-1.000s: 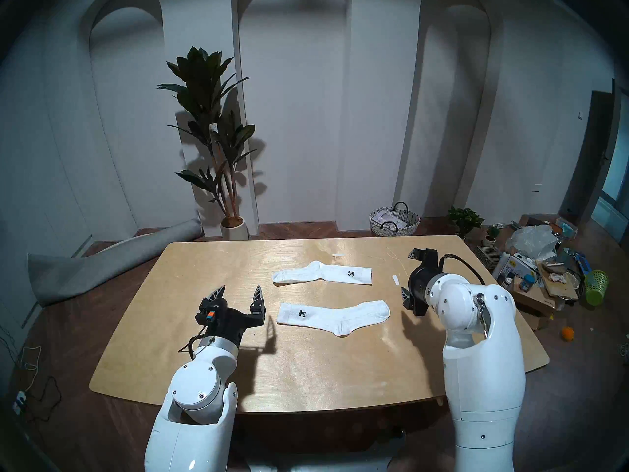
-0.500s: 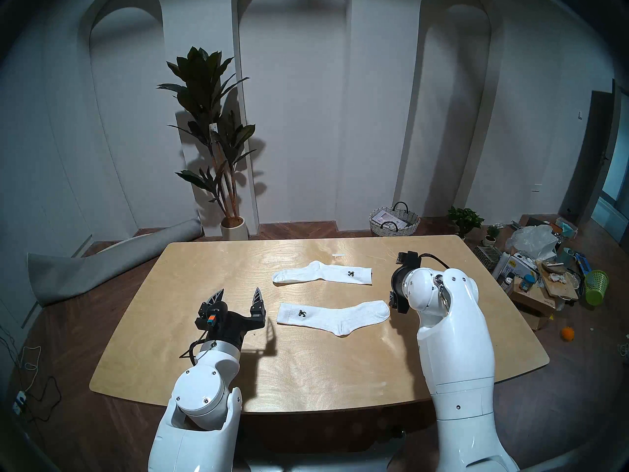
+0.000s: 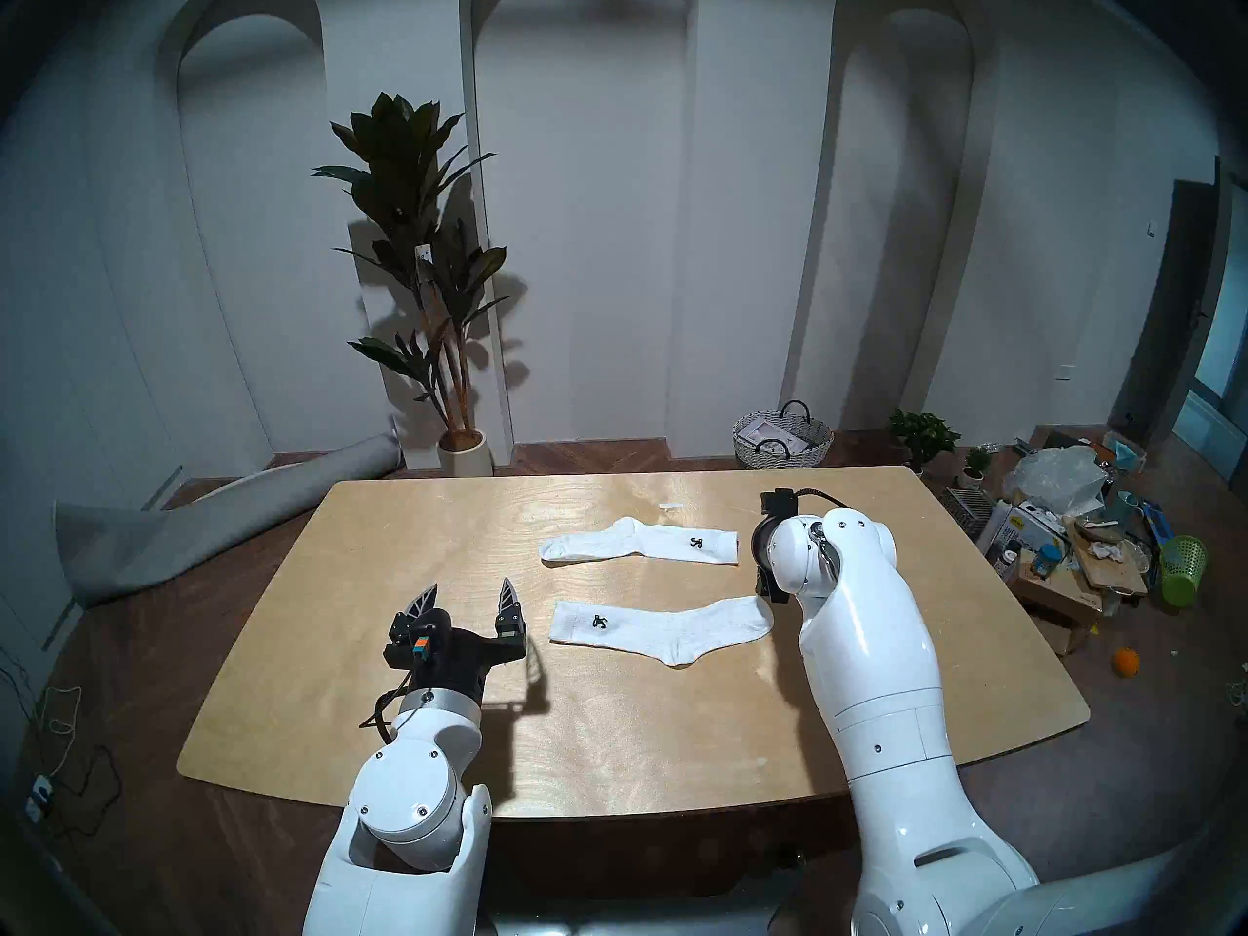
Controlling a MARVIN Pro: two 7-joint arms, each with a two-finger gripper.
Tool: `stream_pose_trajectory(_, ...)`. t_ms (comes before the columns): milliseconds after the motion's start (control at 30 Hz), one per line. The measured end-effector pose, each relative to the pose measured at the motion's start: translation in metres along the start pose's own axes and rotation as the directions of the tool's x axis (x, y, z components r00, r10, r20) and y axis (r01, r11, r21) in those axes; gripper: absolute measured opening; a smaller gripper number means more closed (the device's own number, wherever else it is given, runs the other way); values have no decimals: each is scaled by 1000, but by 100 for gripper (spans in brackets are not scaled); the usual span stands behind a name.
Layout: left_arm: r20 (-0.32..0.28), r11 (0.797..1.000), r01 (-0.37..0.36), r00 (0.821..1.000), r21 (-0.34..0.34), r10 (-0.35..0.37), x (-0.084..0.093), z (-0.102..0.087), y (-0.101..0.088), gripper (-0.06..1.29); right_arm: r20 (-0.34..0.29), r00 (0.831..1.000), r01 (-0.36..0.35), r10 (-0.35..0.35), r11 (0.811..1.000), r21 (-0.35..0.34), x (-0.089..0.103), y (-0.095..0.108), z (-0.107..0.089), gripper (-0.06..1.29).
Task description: Fold socks in half once and place them neatly on the table
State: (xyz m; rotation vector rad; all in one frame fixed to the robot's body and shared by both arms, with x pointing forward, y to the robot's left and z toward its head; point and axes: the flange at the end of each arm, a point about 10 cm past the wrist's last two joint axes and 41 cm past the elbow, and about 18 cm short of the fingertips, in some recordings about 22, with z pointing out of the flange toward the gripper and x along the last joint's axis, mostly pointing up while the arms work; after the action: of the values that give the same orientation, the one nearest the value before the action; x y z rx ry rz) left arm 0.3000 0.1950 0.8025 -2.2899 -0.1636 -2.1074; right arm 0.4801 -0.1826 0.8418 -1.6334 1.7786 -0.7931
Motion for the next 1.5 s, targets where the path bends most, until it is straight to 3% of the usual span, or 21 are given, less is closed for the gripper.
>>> stream_pose_trajectory(233,-7,999,12,1000,37,-12,4,-3,-3,126,33,999,-17,19,999,-44,-9,-1,-8,123)
stream_pose_trajectory(433,-18,996,23,1000,82,-22,8,-1,-11,126,38,999,-29,32,997,-69,-6,10,-8,123)
stream_pose_trajectory(800,-25,994,51,998,99,-49,9,-1,-6,126,81,997,-19,18,1000,17,3,17,12,123)
stream_pose_trajectory(1500,-28,988,58,998,141,-55,12,0,-4,126,95,993,66,-71,996,54,-4,20,30,123)
